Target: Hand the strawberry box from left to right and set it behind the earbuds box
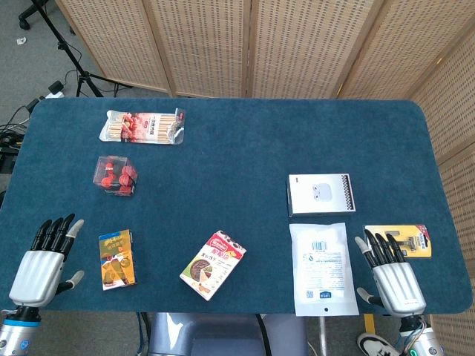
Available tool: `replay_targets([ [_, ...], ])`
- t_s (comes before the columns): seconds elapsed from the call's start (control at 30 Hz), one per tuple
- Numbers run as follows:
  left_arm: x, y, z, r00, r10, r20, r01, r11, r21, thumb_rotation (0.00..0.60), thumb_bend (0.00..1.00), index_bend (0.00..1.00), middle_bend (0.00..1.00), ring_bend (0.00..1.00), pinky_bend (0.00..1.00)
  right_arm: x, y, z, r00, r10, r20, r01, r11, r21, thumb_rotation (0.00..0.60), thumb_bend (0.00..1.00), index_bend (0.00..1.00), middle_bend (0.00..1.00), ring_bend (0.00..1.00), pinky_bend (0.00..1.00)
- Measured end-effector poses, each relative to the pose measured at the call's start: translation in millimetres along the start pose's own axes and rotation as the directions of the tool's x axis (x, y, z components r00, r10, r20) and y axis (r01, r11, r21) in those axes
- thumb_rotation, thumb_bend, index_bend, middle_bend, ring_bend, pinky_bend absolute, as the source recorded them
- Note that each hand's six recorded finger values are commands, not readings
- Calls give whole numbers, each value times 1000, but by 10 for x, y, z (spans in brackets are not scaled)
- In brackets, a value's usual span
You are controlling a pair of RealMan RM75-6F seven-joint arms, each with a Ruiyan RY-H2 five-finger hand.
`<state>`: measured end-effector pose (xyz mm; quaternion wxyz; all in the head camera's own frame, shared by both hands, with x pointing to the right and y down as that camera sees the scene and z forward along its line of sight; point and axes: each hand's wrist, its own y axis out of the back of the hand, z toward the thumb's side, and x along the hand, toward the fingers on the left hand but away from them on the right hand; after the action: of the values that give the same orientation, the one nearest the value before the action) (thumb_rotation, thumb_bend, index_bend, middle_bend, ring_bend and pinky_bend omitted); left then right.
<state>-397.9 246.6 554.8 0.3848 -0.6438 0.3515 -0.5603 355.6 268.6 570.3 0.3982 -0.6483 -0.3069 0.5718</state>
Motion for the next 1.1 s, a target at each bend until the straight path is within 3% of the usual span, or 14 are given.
replay_targets([
  [1.1,45,-34,-20,1000,-15,-15,15,1000,2,600,170,0,0,0,0,-17,33,-91,1000,-2,23,2,1000,-18,600,53,0,0,0,0],
])
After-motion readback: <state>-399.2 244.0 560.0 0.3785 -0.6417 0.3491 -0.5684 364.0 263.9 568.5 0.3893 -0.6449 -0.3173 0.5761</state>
